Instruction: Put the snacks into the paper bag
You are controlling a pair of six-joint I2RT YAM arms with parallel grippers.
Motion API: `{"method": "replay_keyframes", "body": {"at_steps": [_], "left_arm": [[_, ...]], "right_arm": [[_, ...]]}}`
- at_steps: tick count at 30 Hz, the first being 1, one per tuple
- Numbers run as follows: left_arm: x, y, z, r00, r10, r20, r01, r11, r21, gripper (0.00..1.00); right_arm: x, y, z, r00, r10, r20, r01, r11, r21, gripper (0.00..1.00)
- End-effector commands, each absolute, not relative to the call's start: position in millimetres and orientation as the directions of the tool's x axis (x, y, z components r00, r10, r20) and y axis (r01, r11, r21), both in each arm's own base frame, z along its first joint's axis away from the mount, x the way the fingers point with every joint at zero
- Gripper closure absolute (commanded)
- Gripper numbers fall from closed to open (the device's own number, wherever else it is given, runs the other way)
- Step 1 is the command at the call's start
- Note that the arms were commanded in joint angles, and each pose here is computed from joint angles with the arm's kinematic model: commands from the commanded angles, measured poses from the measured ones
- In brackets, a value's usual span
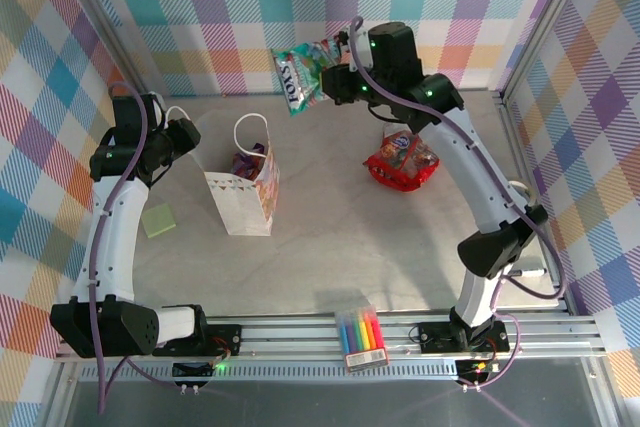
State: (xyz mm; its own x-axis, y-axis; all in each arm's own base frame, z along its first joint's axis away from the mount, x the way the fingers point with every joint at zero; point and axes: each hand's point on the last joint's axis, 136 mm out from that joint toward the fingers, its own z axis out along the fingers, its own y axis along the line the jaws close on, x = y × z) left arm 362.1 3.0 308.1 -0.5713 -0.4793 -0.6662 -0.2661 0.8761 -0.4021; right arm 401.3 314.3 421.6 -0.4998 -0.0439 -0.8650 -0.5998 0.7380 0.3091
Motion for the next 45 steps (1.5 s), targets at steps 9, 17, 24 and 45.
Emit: {"method": "replay_keyframes", "body": {"at_steps": [9,17,24,45], "left_arm": [[349.1,6.6,319.5,-0.551,-0.443,-0.707,-0.252,0.896,-0.365,0.63],[343.1,6.6,318.4,-0.556,-0.438,-0.706,-0.248,0.898,-0.362,0.63],[339.4,9.7,315.5,-0.555,-0.436,-0.708,-0.258,0.900,-0.351,0.63],[344.7,14.5,306.8,-0.548,-0.444,-0.709,-0.274,0.896,-0.350,0.63]], "right_arm": [[391.5,358.2,468.9,-0.368,-0.015,-0.930,-0.725,0.630,0.277,0.87],[397.8,389.2,470.2,-0.315,-0.009,-0.949,-0.783,0.567,0.255,0.87],[410.8,407.2,465.8,-0.272,-0.016,-0.962,-0.815,0.535,0.221,0.87],[413.1,450.0,430.4,-0.180,-0.092,-0.979,-0.924,0.358,0.136,0.87]]}}
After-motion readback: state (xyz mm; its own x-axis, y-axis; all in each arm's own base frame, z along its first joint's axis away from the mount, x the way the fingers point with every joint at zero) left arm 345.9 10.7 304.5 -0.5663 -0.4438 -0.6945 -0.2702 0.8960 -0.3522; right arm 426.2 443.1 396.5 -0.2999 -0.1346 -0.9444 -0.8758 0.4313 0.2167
